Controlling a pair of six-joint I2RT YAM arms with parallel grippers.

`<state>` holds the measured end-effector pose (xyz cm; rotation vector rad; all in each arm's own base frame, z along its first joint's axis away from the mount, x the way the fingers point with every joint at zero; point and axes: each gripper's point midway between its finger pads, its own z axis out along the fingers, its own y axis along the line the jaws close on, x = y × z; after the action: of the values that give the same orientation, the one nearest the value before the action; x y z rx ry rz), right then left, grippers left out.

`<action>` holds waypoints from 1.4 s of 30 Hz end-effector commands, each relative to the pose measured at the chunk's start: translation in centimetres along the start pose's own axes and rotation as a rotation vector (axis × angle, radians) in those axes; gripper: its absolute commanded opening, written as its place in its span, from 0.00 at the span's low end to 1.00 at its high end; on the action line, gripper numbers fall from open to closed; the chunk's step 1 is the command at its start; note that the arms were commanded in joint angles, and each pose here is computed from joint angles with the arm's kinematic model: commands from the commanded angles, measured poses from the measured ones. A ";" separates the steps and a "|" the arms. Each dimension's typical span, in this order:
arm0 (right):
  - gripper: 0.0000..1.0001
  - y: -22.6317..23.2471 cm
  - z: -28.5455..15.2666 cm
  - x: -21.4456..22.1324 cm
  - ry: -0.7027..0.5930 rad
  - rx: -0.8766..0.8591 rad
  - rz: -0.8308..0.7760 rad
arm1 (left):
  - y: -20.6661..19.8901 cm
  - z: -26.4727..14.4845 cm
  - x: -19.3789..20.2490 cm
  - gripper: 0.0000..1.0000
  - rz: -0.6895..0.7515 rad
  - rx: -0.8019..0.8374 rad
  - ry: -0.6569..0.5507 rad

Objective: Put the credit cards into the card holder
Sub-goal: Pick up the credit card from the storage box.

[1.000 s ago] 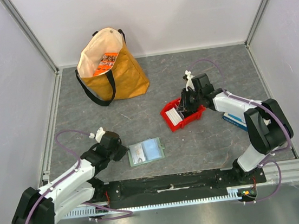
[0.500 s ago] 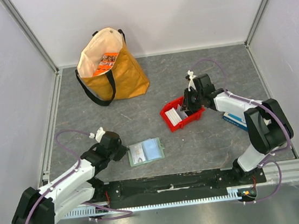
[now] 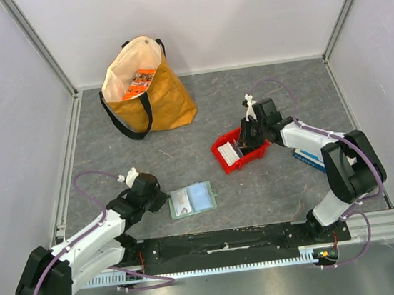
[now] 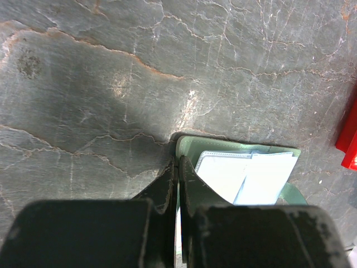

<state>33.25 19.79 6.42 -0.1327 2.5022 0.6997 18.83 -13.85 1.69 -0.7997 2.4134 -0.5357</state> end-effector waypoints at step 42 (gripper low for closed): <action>0.05 -1.9 0.0 -0.7 -0.035 0.139 0.037 | -0.1 -0.1 -0.5 0.02 0.002 0.011 -0.027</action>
<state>34.90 16.97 6.13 -0.0064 2.5029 0.4373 18.94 -13.93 1.91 -0.7987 2.4050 -0.5459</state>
